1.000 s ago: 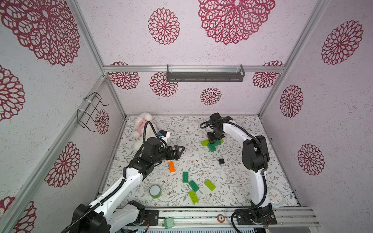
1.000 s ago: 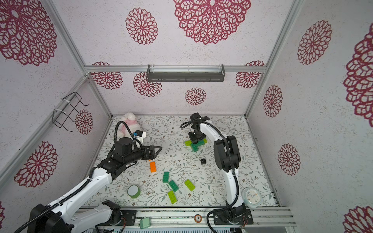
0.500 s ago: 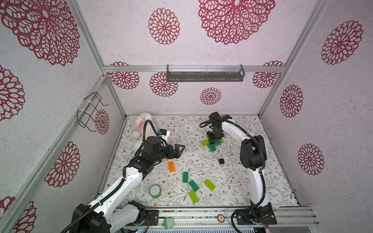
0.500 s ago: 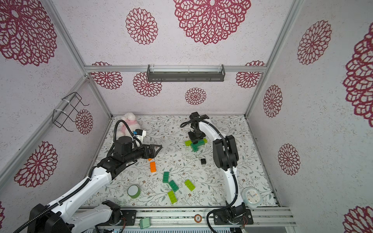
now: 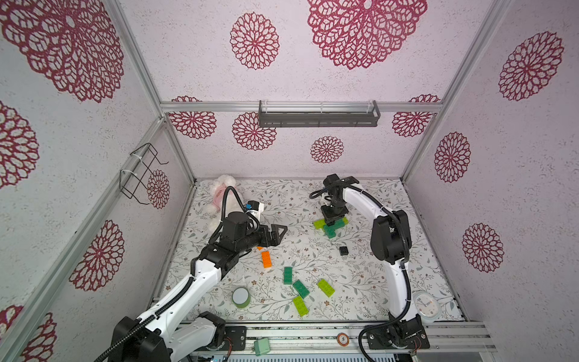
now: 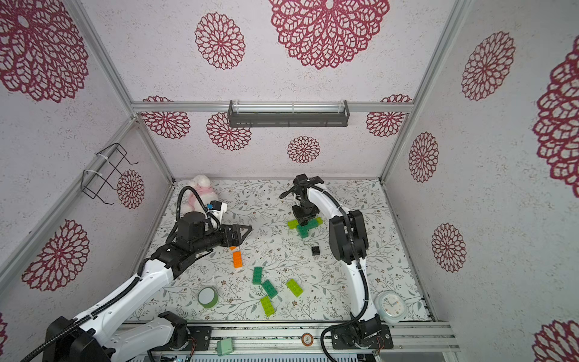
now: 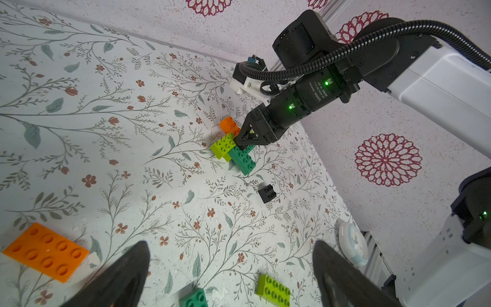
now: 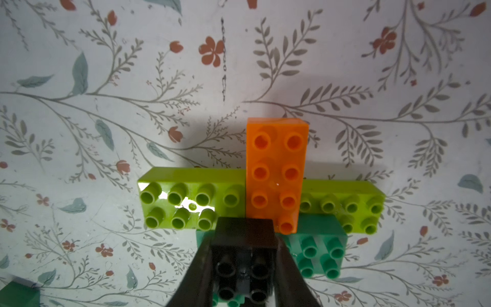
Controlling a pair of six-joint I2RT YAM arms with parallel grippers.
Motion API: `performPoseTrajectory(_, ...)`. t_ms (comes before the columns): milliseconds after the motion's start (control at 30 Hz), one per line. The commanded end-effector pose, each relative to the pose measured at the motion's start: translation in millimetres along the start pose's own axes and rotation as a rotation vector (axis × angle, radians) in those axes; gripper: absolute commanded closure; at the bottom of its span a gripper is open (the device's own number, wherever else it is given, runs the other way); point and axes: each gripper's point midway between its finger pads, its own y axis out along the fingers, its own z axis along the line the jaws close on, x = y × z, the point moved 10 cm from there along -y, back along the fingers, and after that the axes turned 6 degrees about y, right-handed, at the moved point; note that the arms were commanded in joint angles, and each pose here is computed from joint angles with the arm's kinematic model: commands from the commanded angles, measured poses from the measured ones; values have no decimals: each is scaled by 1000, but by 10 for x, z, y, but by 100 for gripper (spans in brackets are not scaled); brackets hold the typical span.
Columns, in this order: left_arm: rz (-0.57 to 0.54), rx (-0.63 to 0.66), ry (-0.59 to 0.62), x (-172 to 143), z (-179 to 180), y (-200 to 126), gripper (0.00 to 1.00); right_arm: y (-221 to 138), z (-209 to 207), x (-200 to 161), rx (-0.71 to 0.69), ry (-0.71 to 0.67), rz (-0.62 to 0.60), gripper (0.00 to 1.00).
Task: Assemble a small pinwheel with lego
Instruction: Assemble the lego brick with the lego brick.
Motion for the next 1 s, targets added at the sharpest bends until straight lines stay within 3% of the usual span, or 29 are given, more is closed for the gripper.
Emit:
performPoseTrajectory(0,-24,-13,15,63,-14,-13,3,131,-24,-141,-51,14,138,87)
performPoseTrajectory(400,-37,-13,11,50,-11,-28,3,159,-27,-100,-67,20,139,78)
performPoseTrajectory(633,-38,-12,6,52,-9,-22,3,-19,-34,-48,-69,44,39,71)
performPoseTrajectory(967,-35,-14,2,45,-6,-10,3,-90,-18,-45,-57,48,13,61)
